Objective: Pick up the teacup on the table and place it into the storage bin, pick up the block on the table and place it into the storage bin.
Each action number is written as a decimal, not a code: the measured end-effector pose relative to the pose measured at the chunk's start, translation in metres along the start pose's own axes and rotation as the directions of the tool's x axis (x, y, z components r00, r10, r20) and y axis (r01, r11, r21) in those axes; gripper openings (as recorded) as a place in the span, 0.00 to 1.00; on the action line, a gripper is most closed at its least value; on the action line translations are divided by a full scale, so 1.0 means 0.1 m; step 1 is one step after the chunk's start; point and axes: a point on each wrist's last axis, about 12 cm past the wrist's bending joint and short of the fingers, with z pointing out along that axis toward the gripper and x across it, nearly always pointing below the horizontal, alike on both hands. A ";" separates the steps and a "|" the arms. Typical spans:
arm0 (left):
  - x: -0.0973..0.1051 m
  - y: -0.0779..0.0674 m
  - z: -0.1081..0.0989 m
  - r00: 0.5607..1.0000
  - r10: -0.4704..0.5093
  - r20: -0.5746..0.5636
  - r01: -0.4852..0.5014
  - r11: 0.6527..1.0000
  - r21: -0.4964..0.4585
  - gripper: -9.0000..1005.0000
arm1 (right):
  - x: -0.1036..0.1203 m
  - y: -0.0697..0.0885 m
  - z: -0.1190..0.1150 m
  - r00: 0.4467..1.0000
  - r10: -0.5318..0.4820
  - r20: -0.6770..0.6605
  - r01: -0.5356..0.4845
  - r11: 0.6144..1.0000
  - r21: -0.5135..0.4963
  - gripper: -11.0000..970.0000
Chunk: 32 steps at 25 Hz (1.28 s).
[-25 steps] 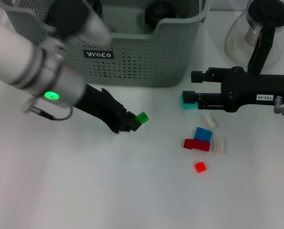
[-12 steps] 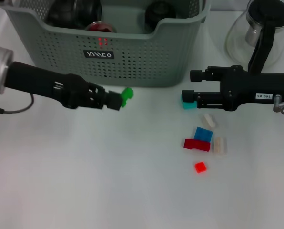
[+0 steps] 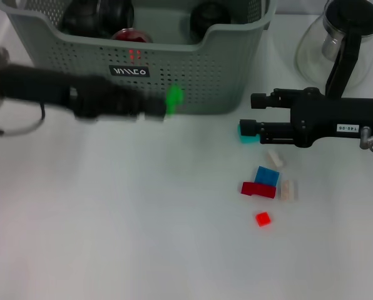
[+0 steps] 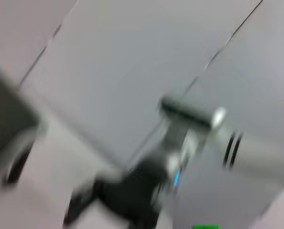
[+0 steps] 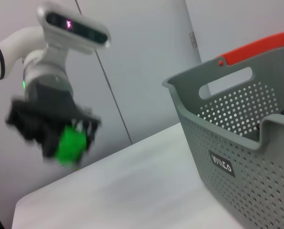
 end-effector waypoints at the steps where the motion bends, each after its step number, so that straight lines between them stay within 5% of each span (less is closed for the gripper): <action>1: -0.07 -0.02 -0.02 0.999 0.013 0.038 -0.013 1.000 0.014 0.23 | 0.01 0.00 0.00 1.000 0.001 0.000 -0.001 1.000 0.000 0.79; 7: -0.73 -0.09 -0.20 0.963 0.057 0.265 -0.056 0.998 -0.011 0.24 | 0.01 0.01 0.00 1.000 0.001 -0.002 -0.001 1.000 -0.007 0.79; 10: -1.04 0.05 -0.23 0.961 0.063 0.271 -0.011 0.982 -0.189 0.25 | 0.01 0.01 0.00 1.000 0.001 -0.003 -0.001 1.000 -0.010 0.79; 13: -1.25 0.29 -0.18 0.979 0.070 0.192 0.022 0.898 -0.440 0.25 | 0.00 0.01 0.02 1.000 -0.003 -0.009 0.003 1.000 -0.014 0.79; 17: -1.32 0.56 -0.01 0.998 0.054 0.043 -0.013 0.754 -0.656 0.26 | 0.00 0.01 0.03 1.000 -0.007 -0.015 0.007 1.000 -0.016 0.79; 23: -1.23 0.74 0.22 0.997 0.045 -0.056 -0.072 0.625 -0.777 0.27 | -0.02 0.01 0.05 1.000 -0.012 -0.015 0.012 1.000 -0.019 0.79; 27: -1.23 0.77 0.27 0.997 0.048 -0.062 -0.079 0.591 -0.803 0.28 | -0.04 0.01 0.06 1.000 -0.016 -0.014 0.016 1.000 -0.022 0.79; 32: -1.30 0.69 0.24 0.997 0.073 -0.031 -0.070 0.606 -0.793 0.29 | -0.07 0.00 0.07 1.000 -0.023 -0.015 0.023 0.999 -0.023 0.79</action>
